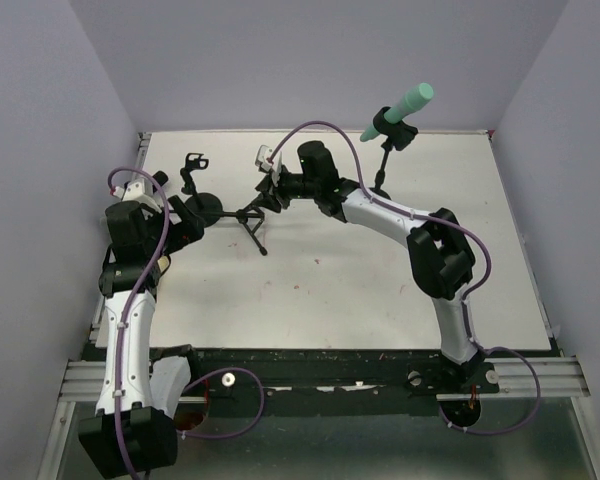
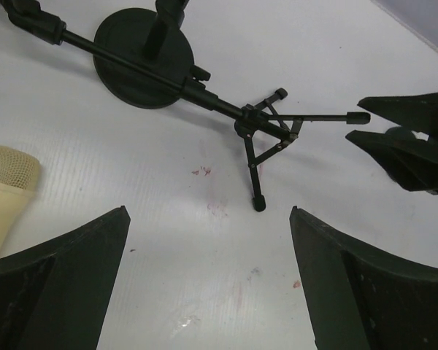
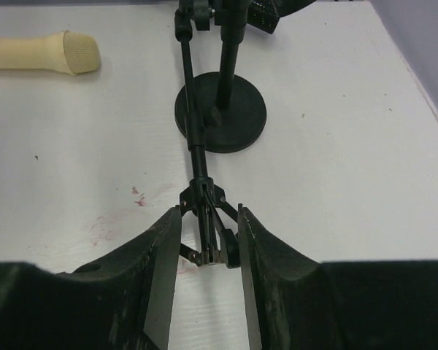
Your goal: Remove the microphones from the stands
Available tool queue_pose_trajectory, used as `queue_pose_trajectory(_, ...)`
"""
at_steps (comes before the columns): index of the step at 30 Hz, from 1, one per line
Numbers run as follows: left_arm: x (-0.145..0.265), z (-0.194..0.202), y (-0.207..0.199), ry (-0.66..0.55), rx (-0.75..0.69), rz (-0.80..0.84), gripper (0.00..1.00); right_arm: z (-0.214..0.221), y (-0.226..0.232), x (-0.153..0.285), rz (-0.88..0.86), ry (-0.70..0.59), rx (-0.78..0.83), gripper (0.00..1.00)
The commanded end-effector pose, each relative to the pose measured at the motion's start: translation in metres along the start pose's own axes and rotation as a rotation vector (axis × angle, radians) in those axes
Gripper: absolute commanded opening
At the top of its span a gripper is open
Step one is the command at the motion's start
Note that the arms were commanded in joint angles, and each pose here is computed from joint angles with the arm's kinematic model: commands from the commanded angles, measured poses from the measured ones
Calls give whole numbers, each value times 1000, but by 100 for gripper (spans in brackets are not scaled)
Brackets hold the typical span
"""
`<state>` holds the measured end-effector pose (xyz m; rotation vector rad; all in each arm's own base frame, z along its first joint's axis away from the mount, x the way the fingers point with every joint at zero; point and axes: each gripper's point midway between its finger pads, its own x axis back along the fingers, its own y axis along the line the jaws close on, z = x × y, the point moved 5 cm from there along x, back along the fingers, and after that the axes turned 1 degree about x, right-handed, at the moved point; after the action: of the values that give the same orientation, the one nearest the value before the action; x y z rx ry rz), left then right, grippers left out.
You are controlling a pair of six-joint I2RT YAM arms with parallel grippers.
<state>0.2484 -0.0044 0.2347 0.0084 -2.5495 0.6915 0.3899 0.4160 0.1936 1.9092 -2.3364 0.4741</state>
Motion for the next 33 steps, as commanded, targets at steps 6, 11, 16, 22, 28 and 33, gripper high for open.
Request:
queue_pose_trajectory(6,-13,-8,5,-27,226,48,98,26,1,-2,-26,122,-10,46)
queue_pose_trajectory(11,-15,-2,6,-16,238,66,97,38,-14,-13,-7,210,11,50)
queue_pose_trajectory(16,-15,4,7,-20,247,80,96,35,-22,-19,-6,218,24,61)
queue_pose_trajectory(22,-15,11,11,-20,254,83,96,24,-25,-23,-68,244,25,55)
queue_pose_trajectory(28,-16,14,12,-17,262,83,95,30,-12,-25,-146,240,-27,50)
queue_pose_trajectory(33,-15,13,12,-12,252,84,95,42,-10,-26,-138,279,-55,50)
